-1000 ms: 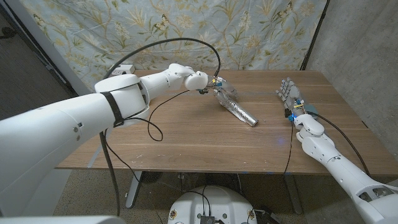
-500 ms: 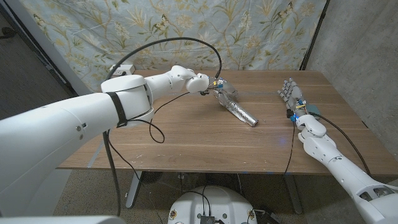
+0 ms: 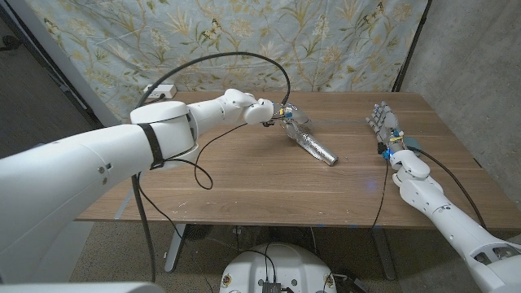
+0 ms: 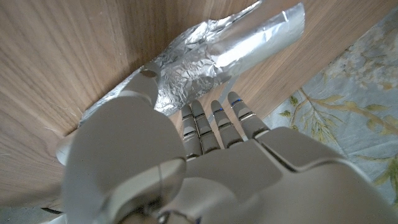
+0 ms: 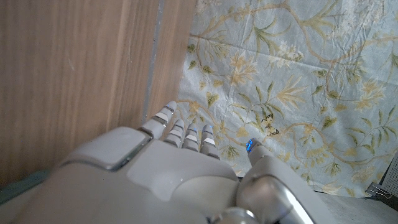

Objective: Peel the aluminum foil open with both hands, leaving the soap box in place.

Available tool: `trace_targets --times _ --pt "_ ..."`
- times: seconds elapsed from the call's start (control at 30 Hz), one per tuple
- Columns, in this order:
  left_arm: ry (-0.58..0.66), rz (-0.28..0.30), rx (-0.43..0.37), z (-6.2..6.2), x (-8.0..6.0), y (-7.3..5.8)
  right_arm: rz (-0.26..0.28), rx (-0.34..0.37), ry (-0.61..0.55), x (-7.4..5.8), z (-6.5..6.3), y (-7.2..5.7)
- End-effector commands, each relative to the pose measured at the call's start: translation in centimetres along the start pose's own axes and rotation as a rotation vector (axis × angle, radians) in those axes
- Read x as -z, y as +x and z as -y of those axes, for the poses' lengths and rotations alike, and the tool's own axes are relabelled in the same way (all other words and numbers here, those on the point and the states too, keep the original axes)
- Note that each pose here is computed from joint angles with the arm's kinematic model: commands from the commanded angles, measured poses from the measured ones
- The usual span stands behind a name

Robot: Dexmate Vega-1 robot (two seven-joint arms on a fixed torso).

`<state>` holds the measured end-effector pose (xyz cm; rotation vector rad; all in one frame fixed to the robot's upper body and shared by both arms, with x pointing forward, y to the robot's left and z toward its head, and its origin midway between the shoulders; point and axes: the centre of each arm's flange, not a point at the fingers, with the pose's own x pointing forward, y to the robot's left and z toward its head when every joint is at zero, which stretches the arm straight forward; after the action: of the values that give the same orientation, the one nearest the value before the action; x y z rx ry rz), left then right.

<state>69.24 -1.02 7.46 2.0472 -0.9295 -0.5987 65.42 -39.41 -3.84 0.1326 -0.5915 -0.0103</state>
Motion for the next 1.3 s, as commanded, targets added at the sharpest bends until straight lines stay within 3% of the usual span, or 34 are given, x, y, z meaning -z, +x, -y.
trace_targets --times 0.03,0.4,0.8,1.3 --pt "0.01 -0.02 -0.014 1.0 0.0 0.3 0.008 -0.007 -0.01 -0.6 -0.2 0.4" --pt "0.01 -0.07 -0.021 1.6 -0.2 1.0 0.016 -0.018 -0.021 -1.2 -0.2 1.0" --pt "0.009 -0.119 -0.026 2.6 -0.4 1.5 0.012 -0.022 -0.013 -1.0 -0.1 1.2" --pt "0.004 -0.133 -0.045 2.3 -0.8 2.0 0.007 -0.017 -0.01 -0.8 0.3 0.6"
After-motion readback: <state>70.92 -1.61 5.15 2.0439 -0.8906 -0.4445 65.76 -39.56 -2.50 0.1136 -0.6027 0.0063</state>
